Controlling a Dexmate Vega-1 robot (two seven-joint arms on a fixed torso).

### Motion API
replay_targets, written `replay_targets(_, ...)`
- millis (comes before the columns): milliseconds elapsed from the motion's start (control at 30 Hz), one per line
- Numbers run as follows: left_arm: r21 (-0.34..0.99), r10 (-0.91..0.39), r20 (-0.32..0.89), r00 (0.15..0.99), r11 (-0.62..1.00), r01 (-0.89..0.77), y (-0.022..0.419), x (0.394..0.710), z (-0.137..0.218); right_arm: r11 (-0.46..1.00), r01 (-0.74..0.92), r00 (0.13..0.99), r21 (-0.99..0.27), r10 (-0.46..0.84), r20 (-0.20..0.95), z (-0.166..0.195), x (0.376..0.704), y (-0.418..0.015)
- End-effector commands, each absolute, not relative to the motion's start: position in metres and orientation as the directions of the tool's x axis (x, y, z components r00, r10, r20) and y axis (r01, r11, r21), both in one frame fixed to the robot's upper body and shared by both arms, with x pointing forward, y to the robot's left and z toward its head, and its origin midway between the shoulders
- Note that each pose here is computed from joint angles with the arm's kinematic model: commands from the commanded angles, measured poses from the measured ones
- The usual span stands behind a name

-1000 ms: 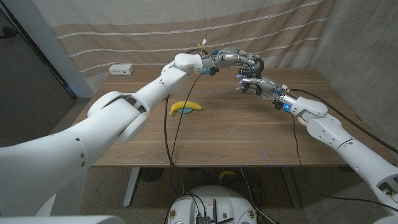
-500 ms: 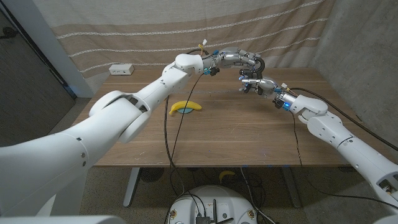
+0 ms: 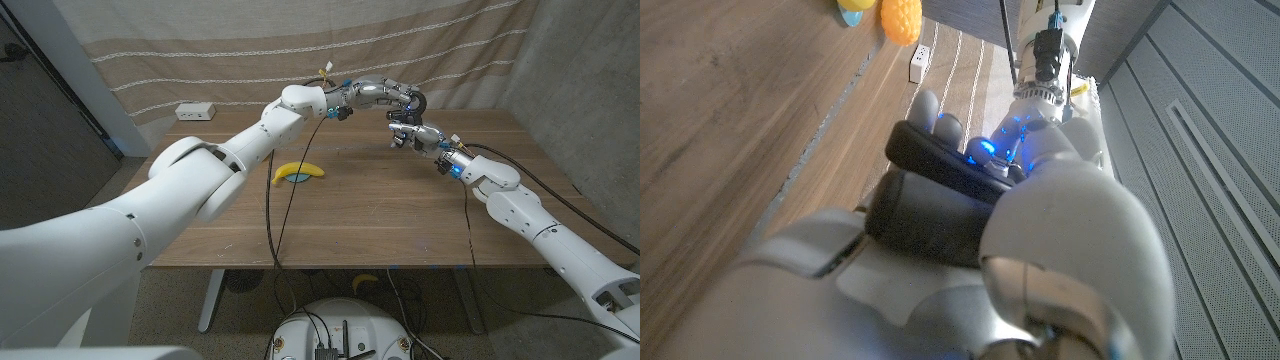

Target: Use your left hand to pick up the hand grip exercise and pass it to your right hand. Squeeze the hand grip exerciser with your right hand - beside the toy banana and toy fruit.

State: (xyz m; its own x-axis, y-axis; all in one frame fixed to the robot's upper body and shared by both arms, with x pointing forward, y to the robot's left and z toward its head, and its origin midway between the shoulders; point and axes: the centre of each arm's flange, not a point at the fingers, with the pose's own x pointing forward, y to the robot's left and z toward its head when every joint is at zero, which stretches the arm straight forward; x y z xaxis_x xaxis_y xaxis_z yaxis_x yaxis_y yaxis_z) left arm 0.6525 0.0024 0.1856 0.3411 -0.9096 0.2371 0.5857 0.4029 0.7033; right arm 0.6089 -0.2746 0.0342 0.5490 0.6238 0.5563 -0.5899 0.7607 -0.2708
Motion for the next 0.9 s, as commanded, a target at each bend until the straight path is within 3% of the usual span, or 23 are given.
replay_targets(33,0.687,-0.912,0.231,0.340,0.400,0.606,0.009,0.658,0.189,0.824,-0.528,0.573,-0.204,0.523,0.631,0.034,0.611,-0.277)
replay_targets(533,0.664,-0.915,0.219,0.340,0.394,0.635,0.021,0.661,0.199,0.870,-0.480,0.595,-0.111,0.416,0.688,0.031,0.618,-0.281)
replay_targets(900,0.593,-0.886,0.355,0.299,0.461,0.661,0.047,0.659,0.212,0.877,-0.468,0.604,-0.109,0.407,0.685,0.031,0.620,-0.283)
